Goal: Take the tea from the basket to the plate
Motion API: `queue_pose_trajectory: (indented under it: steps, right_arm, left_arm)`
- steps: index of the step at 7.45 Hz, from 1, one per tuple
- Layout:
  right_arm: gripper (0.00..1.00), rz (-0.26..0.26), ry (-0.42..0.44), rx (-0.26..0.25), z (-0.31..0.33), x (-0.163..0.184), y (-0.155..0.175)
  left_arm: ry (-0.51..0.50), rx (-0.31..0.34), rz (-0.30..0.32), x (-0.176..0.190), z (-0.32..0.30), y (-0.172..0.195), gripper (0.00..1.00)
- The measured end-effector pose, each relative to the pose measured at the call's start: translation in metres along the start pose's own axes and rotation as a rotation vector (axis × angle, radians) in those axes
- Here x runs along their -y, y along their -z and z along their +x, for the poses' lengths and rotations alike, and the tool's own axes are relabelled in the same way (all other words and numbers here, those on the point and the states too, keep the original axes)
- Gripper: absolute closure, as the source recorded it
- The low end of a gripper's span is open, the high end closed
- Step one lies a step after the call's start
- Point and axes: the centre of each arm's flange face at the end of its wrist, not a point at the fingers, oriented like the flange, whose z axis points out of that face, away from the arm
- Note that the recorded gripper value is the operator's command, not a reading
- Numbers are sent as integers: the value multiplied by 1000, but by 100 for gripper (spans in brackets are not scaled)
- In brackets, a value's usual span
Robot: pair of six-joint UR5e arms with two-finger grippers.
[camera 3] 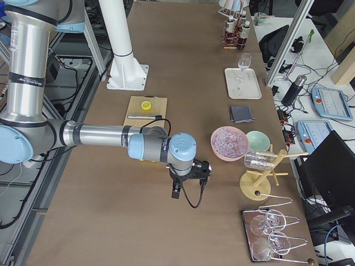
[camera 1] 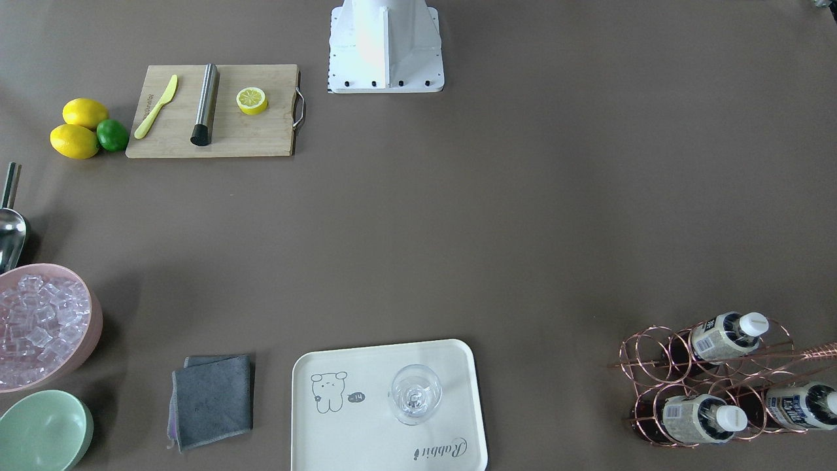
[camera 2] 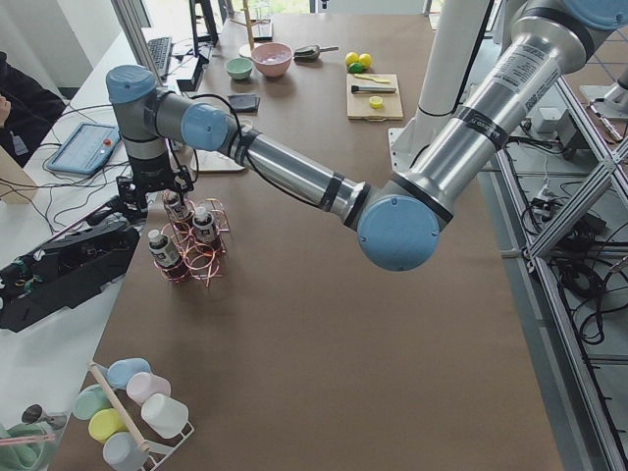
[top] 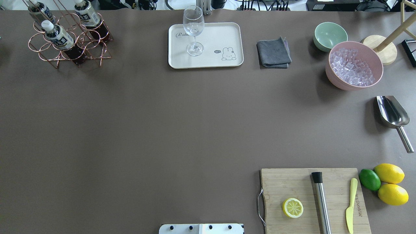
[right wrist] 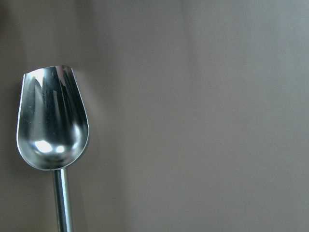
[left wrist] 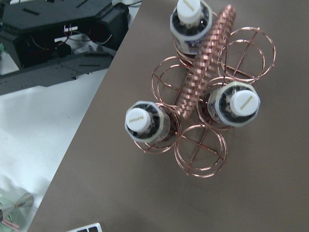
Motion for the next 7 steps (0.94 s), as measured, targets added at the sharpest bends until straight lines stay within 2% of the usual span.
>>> queue_pose_trajectory:
  steps: [3,5,7]
  right_arm:
    - [0,0,0,0,0,0,0]
    - [0,1,2,0,0,0,0]
    - [0,1,2,1,-1,0,0]
  left_arm:
    - [-107,-14,8,52,0,9,2]
    - [-158,-51,1,82,20,-16,2]
    - [-192,-72,-5,96,32,-32,2]
